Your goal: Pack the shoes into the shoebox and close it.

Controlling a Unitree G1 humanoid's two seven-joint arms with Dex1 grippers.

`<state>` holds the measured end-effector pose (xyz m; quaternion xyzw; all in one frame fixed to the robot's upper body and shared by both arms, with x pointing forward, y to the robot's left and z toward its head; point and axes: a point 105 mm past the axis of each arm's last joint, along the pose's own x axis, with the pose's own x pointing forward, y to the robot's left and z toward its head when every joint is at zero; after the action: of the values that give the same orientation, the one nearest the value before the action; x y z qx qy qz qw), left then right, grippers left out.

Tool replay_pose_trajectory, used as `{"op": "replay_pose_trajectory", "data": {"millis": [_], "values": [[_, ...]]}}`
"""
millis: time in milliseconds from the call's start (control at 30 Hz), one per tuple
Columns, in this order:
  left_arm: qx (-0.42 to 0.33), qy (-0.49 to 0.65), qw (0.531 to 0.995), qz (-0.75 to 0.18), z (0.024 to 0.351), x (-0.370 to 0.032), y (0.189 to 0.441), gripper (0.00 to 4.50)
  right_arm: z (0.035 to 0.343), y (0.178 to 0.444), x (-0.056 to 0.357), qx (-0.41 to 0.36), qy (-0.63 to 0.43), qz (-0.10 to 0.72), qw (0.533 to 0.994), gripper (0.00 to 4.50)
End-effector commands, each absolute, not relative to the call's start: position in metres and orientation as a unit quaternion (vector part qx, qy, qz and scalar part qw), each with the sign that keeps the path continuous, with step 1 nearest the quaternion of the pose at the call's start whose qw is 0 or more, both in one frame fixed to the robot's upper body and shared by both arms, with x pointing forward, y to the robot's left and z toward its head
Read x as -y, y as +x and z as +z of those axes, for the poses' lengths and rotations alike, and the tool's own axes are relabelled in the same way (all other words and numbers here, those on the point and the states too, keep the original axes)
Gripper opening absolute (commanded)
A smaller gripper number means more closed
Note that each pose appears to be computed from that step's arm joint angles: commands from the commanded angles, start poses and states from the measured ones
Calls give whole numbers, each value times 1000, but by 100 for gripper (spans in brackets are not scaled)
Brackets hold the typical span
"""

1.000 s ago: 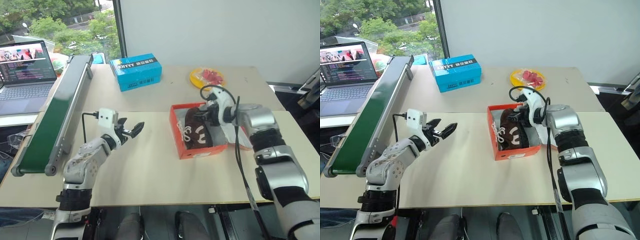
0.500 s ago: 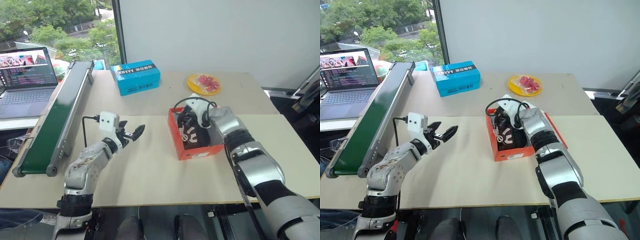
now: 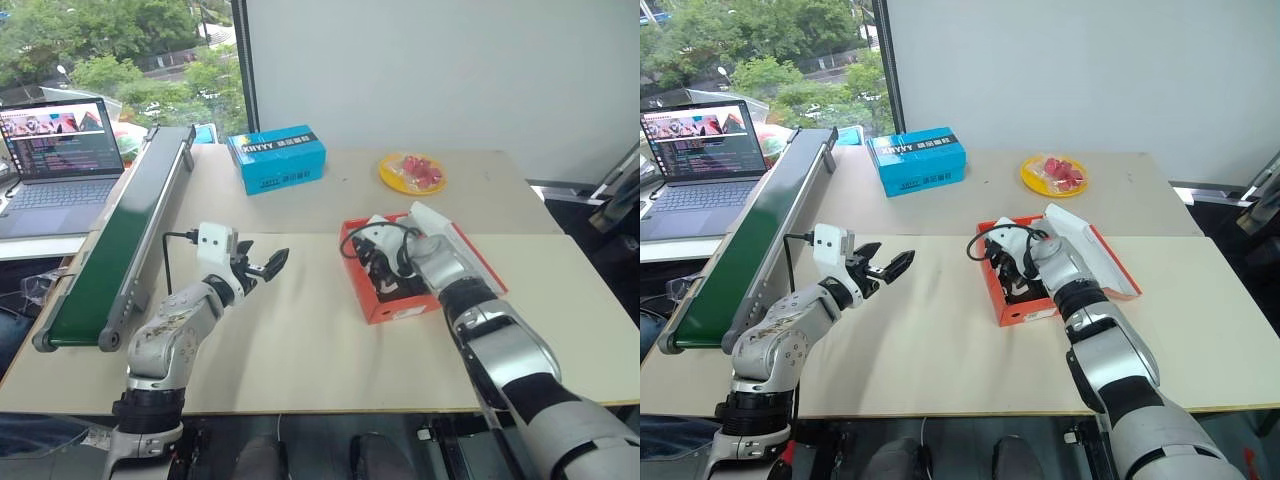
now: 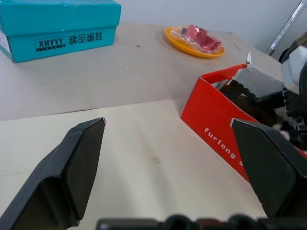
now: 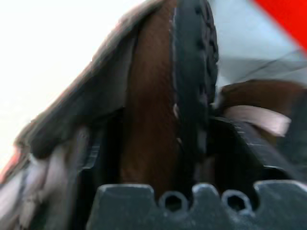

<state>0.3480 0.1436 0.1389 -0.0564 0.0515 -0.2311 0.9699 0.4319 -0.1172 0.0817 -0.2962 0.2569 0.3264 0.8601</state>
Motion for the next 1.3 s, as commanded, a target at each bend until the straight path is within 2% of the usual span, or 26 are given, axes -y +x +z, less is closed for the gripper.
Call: {"op": "replay_pose_trajectory", "data": {"millis": [33,167,267,367,467,667,733,767,800,867,1100,1133,1300], "values": [[-31,-38,968,-246,154,-139,349,450,125,440,138,-223,-247,291,897,446],[-32,-32,965,-257,154,-137,353,450,181,433,142,-183,-196,298,916,446],[-29,-29,963,-265,156,-134,358,450,203,420,138,-160,-177,321,916,446],[-25,-25,960,-277,160,-129,362,450,228,405,133,-106,-179,342,916,446],[-23,-21,957,-287,163,-126,363,450,237,396,137,-92,-187,336,918,446],[-27,-6,946,-324,166,-118,360,450,235,384,148,-99,-153,331,926,446],[-26,-1,942,-334,168,-117,359,450,231,382,154,-96,-147,328,928,396],[-25,1,941,-337,169,-116,359,450,223,383,158,-110,-141,326,928,388],[-23,2,941,-337,170,-117,360,450,212,385,164,-121,-152,315,929,343],[-21,3,941,-337,173,-117,361,450,194,391,173,-140,-177,293,929,280],[-21,10,941,-339,173,-118,359,450,162,406,171,-163,-219,278,921,26],[-22,11,940,-340,172,-118,357,450,158,407,169,-164,-226,280,918,5],[-27,25,937,-348,168,-122,347,450,163,417,148,-149,-225,302,914,5]]}}
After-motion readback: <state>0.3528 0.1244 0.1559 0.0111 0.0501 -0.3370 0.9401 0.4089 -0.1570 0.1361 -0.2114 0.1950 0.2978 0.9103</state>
